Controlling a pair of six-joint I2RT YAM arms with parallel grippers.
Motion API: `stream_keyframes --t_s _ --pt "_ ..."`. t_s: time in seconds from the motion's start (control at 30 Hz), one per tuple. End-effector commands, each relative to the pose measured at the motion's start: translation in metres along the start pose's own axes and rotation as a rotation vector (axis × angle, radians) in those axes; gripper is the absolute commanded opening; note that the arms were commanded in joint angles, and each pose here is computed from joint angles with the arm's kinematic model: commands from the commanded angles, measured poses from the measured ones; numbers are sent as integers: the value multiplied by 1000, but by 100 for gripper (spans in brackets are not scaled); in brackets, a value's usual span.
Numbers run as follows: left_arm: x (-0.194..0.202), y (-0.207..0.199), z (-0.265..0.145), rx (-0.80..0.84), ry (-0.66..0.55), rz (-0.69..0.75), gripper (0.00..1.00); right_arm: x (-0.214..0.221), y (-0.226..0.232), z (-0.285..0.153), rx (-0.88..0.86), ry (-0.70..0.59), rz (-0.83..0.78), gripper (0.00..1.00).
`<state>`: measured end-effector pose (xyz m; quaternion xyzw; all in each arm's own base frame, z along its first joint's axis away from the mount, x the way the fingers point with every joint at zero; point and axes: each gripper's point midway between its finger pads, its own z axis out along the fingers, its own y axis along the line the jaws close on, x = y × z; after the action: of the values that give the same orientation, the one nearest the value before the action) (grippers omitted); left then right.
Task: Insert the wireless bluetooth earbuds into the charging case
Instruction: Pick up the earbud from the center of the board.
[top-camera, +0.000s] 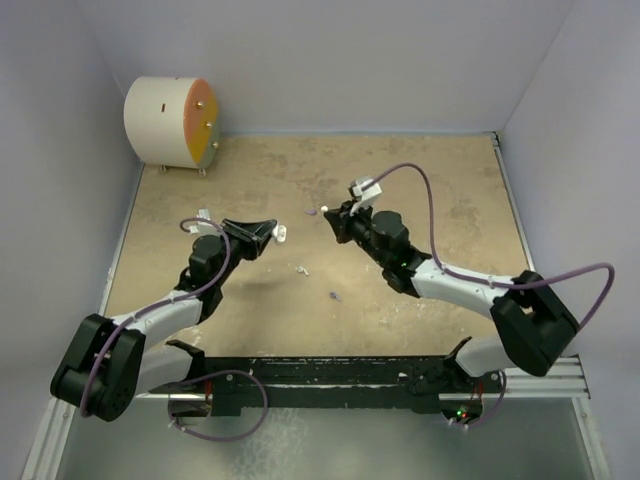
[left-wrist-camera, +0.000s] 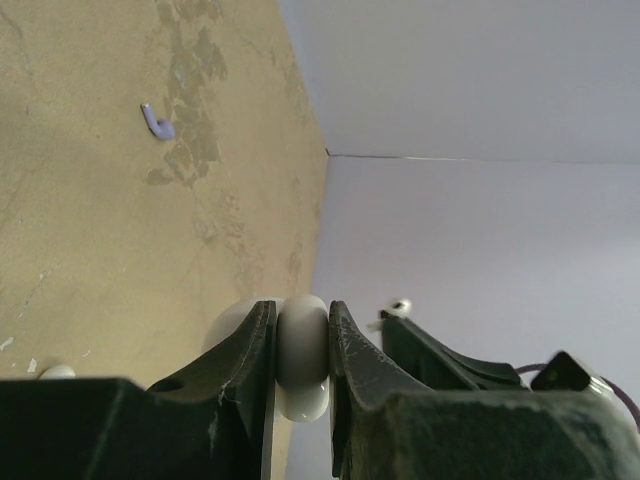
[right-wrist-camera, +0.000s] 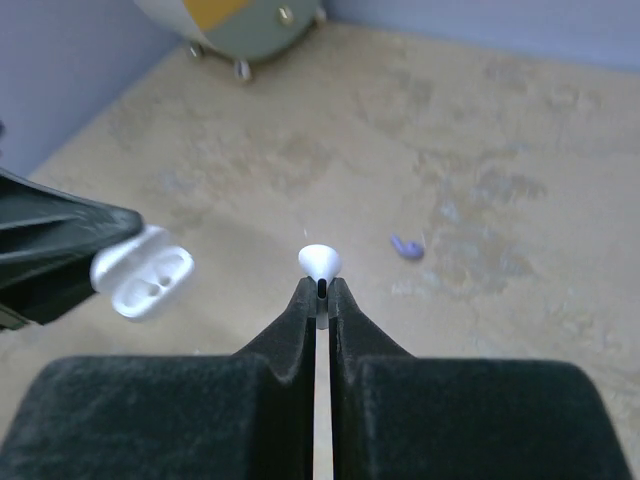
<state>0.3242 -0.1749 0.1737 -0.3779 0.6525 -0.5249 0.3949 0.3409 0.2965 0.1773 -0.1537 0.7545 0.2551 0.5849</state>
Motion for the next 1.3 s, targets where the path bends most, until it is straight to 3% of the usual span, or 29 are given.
stream_keyframes --t_s 0.0,0.2,0.37,0.7,1.27 --pt "0 -45 4 148 26 -49 0 -73 23 -26 -163 -366 -64 0" --pt "2 -66 5 195 47 -74 0 -97 43 -68 -331 -638 -155 0" --pt "7 -74 4 224 80 -100 0 -104 55 -82 -405 -759 -210 0" --pt "18 -75 4 255 141 -131 0 -105 72 -93 -527 -915 -229 0" --pt "26 -46 10 202 158 -148 0 -138 82 -112 -574 -1095 -254 0"
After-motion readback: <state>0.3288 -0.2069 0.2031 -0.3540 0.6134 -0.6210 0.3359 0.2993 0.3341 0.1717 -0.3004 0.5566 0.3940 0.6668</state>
